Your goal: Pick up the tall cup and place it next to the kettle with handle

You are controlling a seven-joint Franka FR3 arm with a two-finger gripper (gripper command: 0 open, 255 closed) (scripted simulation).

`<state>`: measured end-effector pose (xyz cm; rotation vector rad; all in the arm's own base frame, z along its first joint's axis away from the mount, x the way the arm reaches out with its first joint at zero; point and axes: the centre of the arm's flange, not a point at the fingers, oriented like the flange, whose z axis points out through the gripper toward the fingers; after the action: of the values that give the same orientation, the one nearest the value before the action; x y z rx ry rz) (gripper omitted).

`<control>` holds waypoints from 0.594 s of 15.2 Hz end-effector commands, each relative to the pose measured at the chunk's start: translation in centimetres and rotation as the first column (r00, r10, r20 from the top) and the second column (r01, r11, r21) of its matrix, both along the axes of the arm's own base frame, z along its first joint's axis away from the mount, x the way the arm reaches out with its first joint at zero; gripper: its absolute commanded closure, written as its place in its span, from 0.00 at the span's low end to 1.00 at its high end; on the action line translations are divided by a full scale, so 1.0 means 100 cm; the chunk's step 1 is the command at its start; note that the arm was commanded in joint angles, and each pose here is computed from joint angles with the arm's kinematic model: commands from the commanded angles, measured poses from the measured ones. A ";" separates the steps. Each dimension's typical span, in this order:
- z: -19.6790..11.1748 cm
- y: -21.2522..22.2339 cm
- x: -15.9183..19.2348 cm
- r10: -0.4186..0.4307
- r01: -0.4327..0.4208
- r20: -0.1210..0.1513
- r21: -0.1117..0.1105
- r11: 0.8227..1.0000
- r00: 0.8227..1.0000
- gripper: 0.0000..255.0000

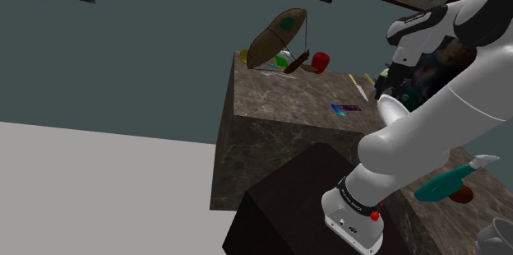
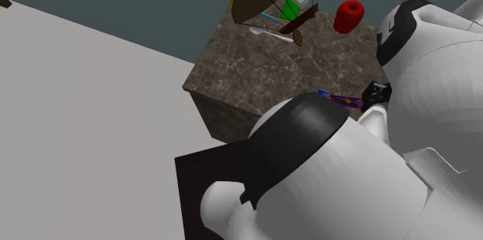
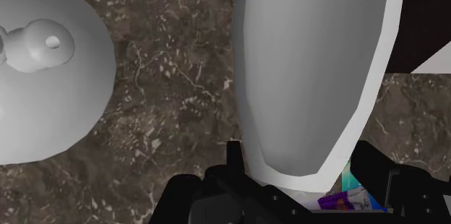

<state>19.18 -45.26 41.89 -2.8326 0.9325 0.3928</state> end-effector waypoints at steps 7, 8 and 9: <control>-0.043 0.000 0.001 0.000 0.000 0.000 -0.001 1.000 1.000 1.00; -0.048 0.000 0.001 0.000 0.000 0.000 -0.001 1.000 1.000 1.00; -0.053 0.000 0.001 0.000 0.000 0.000 -0.001 1.000 1.000 1.00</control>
<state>19.20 -45.34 37.08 -2.8327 0.9324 0.3929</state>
